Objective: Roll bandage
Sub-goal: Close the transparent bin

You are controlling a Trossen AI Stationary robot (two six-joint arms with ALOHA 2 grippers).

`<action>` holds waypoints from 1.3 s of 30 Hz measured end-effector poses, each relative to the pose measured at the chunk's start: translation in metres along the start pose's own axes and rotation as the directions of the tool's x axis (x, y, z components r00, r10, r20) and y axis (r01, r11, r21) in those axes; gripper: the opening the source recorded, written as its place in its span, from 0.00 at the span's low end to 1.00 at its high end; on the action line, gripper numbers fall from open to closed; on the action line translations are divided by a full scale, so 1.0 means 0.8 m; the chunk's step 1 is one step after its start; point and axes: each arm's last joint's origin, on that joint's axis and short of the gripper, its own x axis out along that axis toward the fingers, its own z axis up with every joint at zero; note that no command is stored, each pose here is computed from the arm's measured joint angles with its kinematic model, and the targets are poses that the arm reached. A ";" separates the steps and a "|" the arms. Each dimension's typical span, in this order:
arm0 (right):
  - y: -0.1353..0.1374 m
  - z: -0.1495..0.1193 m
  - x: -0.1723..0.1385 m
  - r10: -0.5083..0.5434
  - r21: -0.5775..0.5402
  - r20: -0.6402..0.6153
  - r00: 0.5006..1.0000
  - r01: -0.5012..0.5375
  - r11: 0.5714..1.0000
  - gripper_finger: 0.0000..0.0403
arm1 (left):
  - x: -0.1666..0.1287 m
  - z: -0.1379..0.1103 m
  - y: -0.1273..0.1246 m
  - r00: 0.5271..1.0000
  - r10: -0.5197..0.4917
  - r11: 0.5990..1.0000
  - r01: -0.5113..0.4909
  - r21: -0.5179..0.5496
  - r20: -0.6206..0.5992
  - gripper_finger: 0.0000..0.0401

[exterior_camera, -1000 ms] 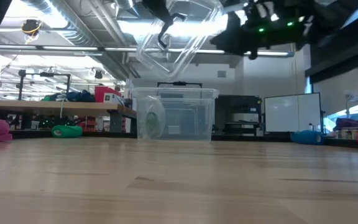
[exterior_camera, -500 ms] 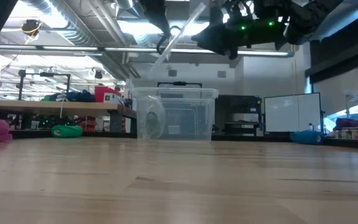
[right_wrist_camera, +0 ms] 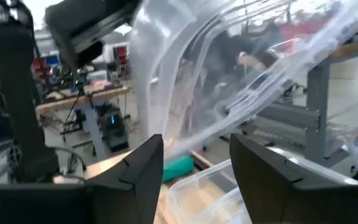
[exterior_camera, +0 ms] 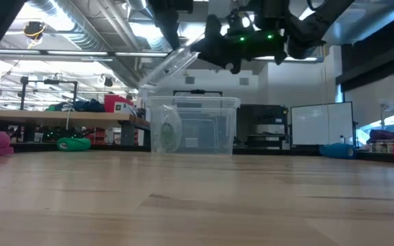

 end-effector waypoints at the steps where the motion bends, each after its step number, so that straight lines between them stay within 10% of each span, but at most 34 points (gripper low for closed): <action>1: 0.001 -0.001 0.005 0.007 -0.001 -0.013 1.000 -0.007 1.000 0.46 | 0.000 -0.001 0.001 1.000 0.024 1.000 -0.024 0.008 -0.018 0.08; 21: -0.003 0.058 -0.050 -0.141 -0.215 -0.379 0.914 0.062 0.975 0.46 | 0.043 0.008 -0.001 0.999 -0.035 0.997 0.037 0.066 -0.033 0.10; 31: -0.034 0.059 -0.145 -0.390 -0.477 -0.664 0.638 0.040 0.878 0.46 | 0.044 0.018 -0.009 0.999 -0.047 0.997 0.047 0.063 0.008 0.10; 39: -0.073 -0.022 -0.160 -0.207 -0.250 -0.517 0.830 0.085 0.965 0.46 | 0.066 0.022 -0.017 0.997 -0.070 0.995 0.071 0.063 -0.027 0.11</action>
